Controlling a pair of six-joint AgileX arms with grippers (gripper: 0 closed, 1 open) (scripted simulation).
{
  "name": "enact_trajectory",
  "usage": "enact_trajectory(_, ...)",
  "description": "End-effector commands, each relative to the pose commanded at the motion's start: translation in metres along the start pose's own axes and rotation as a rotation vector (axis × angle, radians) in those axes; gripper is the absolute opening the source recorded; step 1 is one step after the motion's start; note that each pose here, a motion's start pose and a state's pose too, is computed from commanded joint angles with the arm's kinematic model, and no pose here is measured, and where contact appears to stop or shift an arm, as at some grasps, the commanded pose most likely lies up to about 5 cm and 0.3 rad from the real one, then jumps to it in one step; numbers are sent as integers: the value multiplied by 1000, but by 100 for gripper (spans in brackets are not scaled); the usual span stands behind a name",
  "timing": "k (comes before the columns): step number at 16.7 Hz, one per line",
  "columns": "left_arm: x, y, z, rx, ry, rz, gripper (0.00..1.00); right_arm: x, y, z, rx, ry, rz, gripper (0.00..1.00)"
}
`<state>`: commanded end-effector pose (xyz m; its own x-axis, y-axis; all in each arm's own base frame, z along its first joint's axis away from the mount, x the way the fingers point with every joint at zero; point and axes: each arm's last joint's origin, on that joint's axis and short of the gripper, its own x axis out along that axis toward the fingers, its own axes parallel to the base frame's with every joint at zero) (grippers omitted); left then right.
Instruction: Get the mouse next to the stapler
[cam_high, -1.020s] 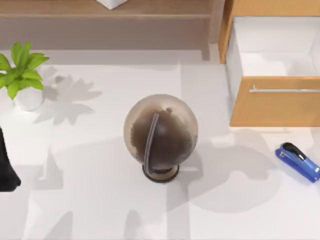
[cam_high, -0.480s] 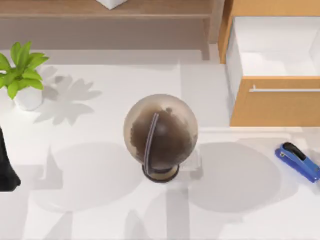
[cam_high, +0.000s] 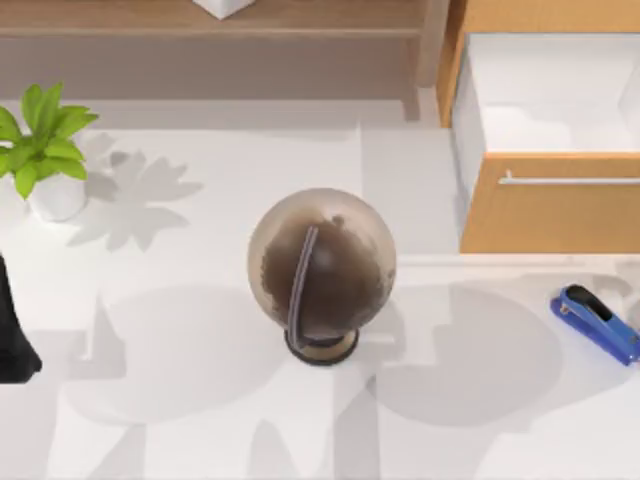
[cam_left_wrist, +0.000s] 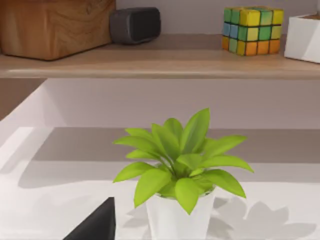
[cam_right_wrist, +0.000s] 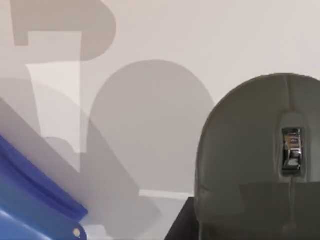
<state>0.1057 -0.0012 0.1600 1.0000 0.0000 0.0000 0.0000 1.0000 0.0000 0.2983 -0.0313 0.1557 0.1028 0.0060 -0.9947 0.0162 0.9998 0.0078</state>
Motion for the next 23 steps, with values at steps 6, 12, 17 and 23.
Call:
enact_trajectory(6, 0, 0, 0, 0, 0, 0, 100, -1, 1, 0, -2, -2, 0, 0)
enact_trajectory(12, 0, 0, 0, 0, 0, 0, 100, -2, 0, -4, 2, -3, -2, 0)
enact_trajectory(17, 0, 0, 0, 0, 0, 0, 100, -2, -1, -4, 3, -9, -5, 0)
enact_trajectory(23, 0, 0, 0, 0, 0, 0, 100, 1, -1, -1, 0, -20, -5, 0)
